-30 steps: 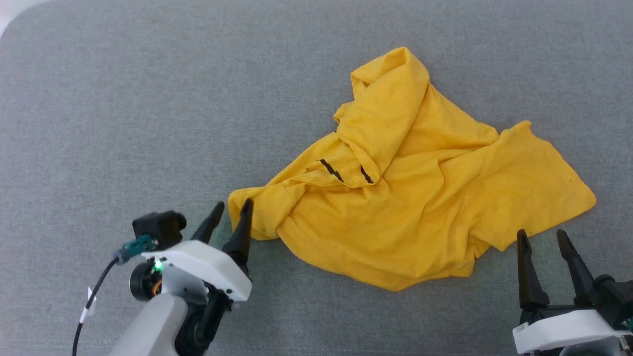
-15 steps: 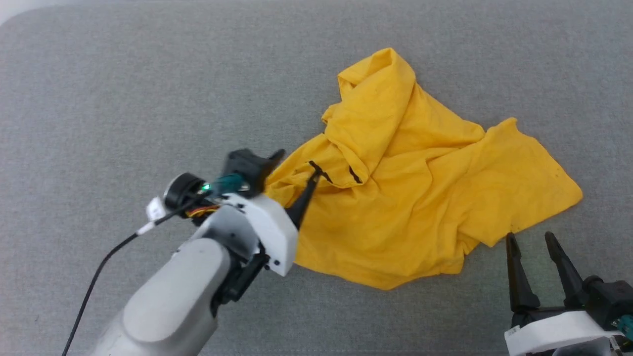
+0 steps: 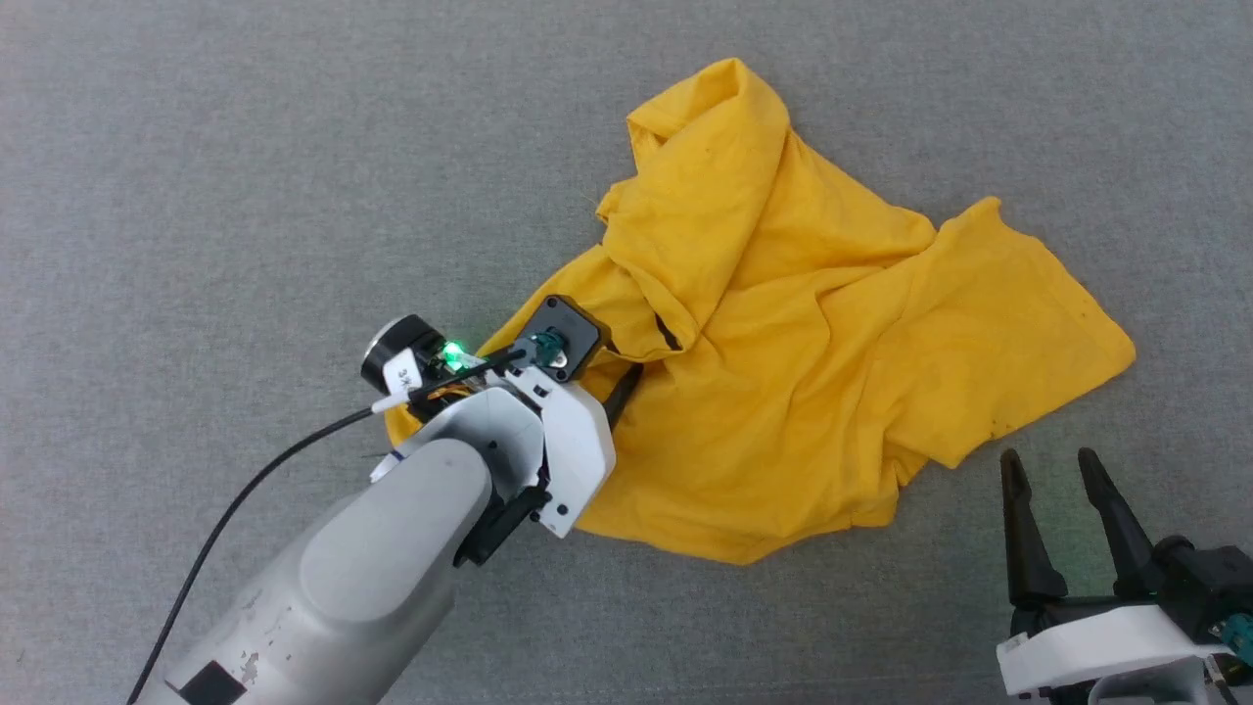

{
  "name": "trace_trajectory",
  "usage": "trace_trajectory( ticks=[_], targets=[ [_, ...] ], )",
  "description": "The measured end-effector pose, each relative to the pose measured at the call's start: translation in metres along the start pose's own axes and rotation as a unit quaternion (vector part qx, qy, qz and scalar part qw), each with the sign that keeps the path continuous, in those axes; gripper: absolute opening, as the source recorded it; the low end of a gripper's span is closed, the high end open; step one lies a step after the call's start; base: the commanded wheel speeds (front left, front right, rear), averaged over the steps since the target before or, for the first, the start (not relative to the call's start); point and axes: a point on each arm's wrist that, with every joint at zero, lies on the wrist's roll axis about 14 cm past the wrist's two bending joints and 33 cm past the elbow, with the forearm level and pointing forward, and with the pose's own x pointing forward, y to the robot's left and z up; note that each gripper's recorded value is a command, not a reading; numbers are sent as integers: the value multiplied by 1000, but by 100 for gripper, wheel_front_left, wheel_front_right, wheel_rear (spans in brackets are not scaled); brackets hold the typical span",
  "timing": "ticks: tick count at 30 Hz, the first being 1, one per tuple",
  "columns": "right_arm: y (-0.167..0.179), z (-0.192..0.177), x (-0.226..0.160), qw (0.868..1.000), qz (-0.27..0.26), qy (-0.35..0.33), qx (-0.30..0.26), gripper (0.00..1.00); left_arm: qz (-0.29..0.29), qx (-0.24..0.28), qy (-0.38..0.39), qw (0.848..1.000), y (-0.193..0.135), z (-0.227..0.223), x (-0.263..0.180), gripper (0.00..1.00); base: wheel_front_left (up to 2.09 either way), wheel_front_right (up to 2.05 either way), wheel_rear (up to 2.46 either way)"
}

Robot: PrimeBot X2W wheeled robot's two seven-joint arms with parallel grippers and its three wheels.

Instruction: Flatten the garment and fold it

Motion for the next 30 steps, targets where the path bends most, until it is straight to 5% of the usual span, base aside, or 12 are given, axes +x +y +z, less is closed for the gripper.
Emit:
trace_trajectory(
  ticks=[1, 2, 3, 4, 15, 26, 28, 29, 30],
  targets=[
    [-1, -1, 0, 1000, -1, 1, 0, 100, 0, -4, -2, 1000, 0, -1, 2, 100, 0, 0, 0],
    [-2, -1, -1, 1000, -2, 2, 0, 100, 0, -8, -7, 1000, 0, 0, 3, 45, 0, 0, 0],
    [-2, -2, -1, 1000, -4, 3, 0, 100, 0, -14, -17, 1000, 0, 3, 5, 45, 0, 0, 0],
    [-3, -2, -1, 1000, -5, 3, 0, 100, 0, -20, -30, 999, 0, 9, 6, 0, 0, 0, 0],
    [-2, -2, 2, 1000, -2, 2, -1, 100, 32, -166, -151, 974, 38, 69, -2, 0, 0, 0, 0],
    [-3, -18, 15, 1000, -3, 25, -5, 100, 219, -251, -122, 935, 154, 8, 1, 2, 0, 0, 0],
    [-3, -21, 18, 1000, -4, 29, -6, 100, 225, -261, -99, 933, 154, -10, 9, 24, 0, 0, 0],
    [-4, -22, 19, 999, -5, 31, -6, 100, 226, -264, -93, 933, 154, -15, 14, 45, 0, 0, 0],
    [-5, -24, 20, 999, -7, 33, -7, 100, 227, -265, -93, 932, 154, -17, 17, 100, 0, 0, 0]
  ],
)
